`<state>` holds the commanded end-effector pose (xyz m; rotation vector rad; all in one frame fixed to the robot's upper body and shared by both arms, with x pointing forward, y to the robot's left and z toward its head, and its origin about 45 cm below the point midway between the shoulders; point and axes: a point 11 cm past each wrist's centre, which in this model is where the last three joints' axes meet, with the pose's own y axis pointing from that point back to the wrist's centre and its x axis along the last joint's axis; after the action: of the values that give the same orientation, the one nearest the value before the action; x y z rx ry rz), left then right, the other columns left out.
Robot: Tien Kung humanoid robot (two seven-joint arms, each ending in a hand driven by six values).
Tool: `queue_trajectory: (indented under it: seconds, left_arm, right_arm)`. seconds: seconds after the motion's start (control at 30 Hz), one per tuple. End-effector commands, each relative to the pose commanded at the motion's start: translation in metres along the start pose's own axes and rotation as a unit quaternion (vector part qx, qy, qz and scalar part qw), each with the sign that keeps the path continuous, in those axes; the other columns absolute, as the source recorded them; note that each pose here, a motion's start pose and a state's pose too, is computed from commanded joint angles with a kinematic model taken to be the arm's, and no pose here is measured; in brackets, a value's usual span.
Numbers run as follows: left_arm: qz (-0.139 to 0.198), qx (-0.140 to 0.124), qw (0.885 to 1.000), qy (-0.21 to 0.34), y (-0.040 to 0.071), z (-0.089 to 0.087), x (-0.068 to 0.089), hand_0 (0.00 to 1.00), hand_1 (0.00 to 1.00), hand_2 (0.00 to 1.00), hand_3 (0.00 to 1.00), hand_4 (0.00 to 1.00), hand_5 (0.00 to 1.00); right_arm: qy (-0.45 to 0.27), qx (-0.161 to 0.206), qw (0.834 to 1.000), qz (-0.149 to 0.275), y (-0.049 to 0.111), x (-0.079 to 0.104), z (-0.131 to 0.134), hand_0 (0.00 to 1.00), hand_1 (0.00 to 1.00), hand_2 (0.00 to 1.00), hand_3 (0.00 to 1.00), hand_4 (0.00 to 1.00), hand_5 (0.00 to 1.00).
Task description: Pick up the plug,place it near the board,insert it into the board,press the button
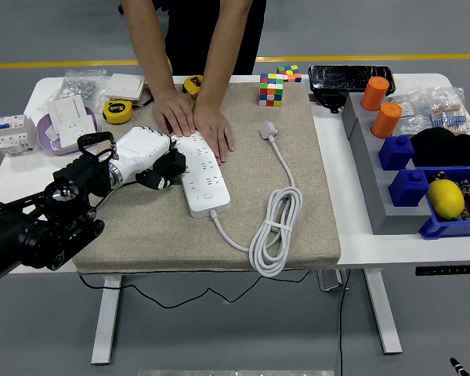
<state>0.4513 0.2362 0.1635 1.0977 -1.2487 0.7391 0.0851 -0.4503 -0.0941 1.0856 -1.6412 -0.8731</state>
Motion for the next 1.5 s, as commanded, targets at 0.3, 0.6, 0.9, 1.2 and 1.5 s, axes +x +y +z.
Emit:
queue_trajectory:
  seconds: [0.3,0.6,0.9,1.2,1.5]
  left_arm:
    - [-0.006,0.001,1.0,0.001,-0.0001,0.0006,-0.0018,0.743,0.744,0.72,0.649,0.863,0.118]
    - [-0.007,-0.001,1.0,0.003,-0.0011,0.0034,-0.0021,0.744,0.746,0.721,0.651,0.871,0.124]
    - [-0.014,-0.002,1.0,0.003,0.0002,0.0046,-0.0054,0.743,0.747,0.727,0.663,0.877,0.122]
    - [-0.017,0.001,1.0,0.002,0.0003,0.0032,-0.0056,0.744,0.75,0.734,0.674,0.877,0.126]
    - [-0.018,0.002,1.0,0.005,0.0,0.0027,-0.005,0.751,0.77,0.778,0.791,0.893,0.126]
  right_arm:
    - [0.0,0.002,1.0,0.0,-0.0001,0.0001,-0.0016,0.938,0.853,0.796,0.8,0.998,0.998]
    - [0.001,0.001,1.0,0.001,-0.0001,0.0008,-0.001,0.939,0.854,0.796,0.801,0.998,0.998]
    - [0.002,-0.001,1.0,0.002,0.0001,0.0006,0.0013,0.941,0.854,0.796,0.8,0.998,0.998]
    - [0.003,-0.001,1.0,0.001,0.0001,0.0001,0.0013,0.944,0.854,0.796,0.8,0.998,0.998]
    - [0.004,-0.003,1.0,0.002,0.0002,0.0007,0.0031,0.953,0.856,0.796,0.8,0.998,0.998]
